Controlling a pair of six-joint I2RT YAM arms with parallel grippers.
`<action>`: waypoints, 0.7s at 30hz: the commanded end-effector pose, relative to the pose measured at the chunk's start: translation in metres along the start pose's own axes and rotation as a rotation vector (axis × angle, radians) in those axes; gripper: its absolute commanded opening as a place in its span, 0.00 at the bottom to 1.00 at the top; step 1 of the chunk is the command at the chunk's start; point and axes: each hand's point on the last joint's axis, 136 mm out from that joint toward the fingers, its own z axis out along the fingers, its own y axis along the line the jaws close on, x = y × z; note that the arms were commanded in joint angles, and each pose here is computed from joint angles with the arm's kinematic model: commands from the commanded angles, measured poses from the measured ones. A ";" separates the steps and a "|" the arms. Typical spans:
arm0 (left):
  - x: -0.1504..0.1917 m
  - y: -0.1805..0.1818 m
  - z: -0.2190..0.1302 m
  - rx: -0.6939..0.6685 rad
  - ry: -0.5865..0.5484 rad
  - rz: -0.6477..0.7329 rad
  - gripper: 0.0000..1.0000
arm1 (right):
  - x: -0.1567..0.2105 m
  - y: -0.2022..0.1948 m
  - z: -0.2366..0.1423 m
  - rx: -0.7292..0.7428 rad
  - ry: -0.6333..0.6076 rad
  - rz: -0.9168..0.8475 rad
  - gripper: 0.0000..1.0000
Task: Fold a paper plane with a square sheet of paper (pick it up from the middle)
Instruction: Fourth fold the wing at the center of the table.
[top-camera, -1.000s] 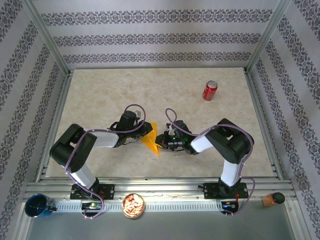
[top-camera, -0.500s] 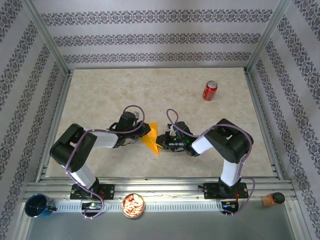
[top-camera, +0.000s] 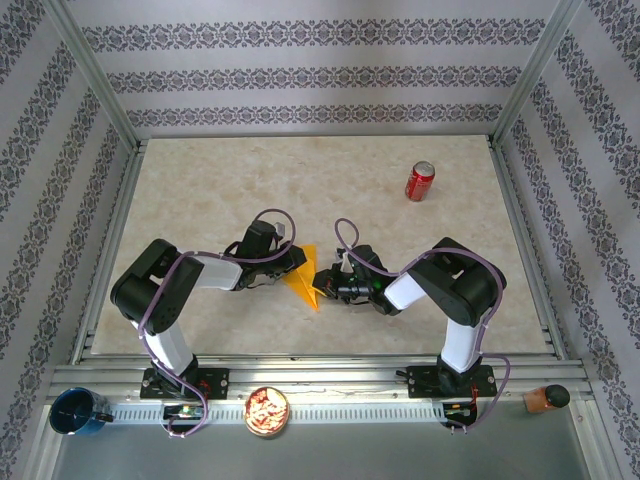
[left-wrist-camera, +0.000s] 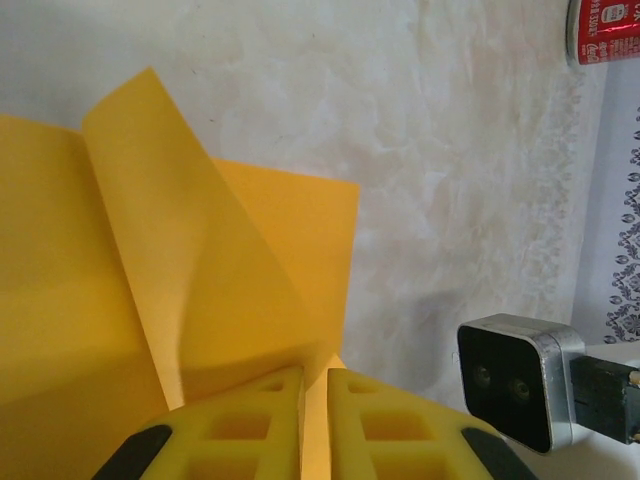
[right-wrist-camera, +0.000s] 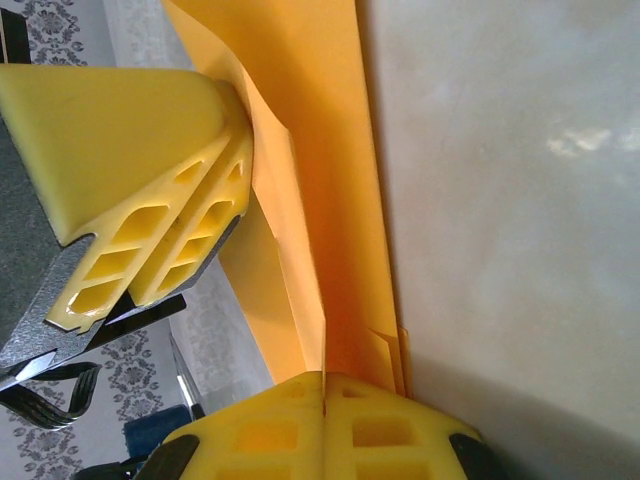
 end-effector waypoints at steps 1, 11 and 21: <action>-0.005 -0.001 -0.011 0.008 -0.042 0.027 0.15 | 0.000 -0.033 -0.003 0.093 -0.016 0.058 0.00; 0.011 0.036 -0.032 -0.103 -0.074 -0.056 0.09 | -0.001 -0.030 -0.002 0.087 -0.013 0.054 0.00; 0.034 0.061 -0.034 -0.154 -0.029 -0.138 0.03 | 0.001 -0.020 -0.005 0.059 -0.005 0.026 0.00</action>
